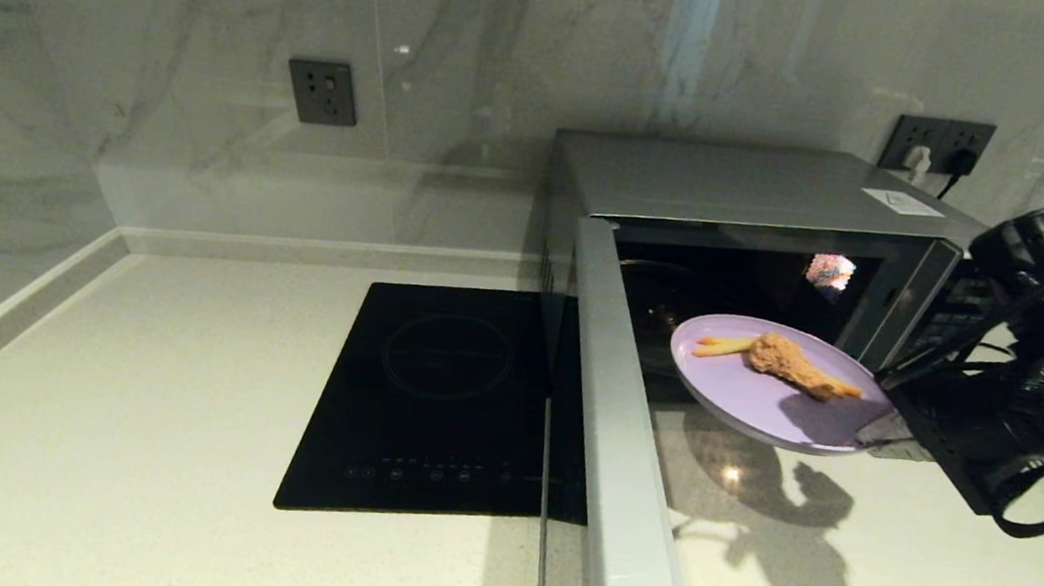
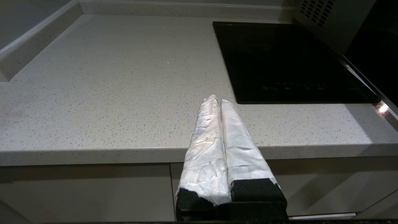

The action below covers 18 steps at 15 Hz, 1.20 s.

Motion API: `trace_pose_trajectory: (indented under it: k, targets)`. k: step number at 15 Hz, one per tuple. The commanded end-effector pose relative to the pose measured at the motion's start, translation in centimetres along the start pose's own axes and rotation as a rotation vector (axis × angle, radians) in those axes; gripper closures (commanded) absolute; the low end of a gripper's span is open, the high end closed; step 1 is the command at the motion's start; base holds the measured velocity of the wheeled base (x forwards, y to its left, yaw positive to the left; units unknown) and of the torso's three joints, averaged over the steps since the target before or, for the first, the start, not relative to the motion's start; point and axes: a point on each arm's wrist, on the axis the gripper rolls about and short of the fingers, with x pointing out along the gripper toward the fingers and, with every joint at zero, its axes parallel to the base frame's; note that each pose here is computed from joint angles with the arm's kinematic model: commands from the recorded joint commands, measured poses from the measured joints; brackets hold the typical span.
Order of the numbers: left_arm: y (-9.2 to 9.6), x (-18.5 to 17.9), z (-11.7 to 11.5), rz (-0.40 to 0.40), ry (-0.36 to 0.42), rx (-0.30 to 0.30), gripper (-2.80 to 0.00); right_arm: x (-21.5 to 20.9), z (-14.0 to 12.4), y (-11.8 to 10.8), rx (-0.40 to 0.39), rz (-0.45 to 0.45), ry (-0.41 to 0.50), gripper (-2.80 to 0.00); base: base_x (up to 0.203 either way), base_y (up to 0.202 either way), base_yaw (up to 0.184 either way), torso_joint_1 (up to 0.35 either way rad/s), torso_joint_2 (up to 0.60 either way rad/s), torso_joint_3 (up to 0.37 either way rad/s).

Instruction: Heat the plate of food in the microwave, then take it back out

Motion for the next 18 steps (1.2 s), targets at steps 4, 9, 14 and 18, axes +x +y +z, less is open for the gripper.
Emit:
trace_pose_trajectory:
  k: [4,9,14,18]
  targets:
    - [0.0,0.0,0.0,0.001,0.001,-0.001,0.00,-4.4,3.3,-4.0,0.110,-0.002,-0.127,0.00,0.000,0.000,0.000,0.000,0.00,0.000]
    - [0.0,0.0,0.0,0.001,0.001,-0.001,0.00,-5.3,7.3,-8.4,0.175,-0.117,-0.257,0.00,0.000,0.000,0.000,0.000,0.00,0.000]
    - [0.0,0.0,0.0,0.001,0.001,-0.001,0.00,-3.1,12.1,-12.6,0.240,-0.241,-0.342,0.00,0.000,0.000,0.000,0.000,0.00,0.000]
    - [0.0,0.0,0.0,0.001,0.001,-0.001,0.00,0.0,15.7,-15.0,0.274,-0.293,-0.365,0.00,0.000,0.000,0.000,0.000,0.00,0.000]
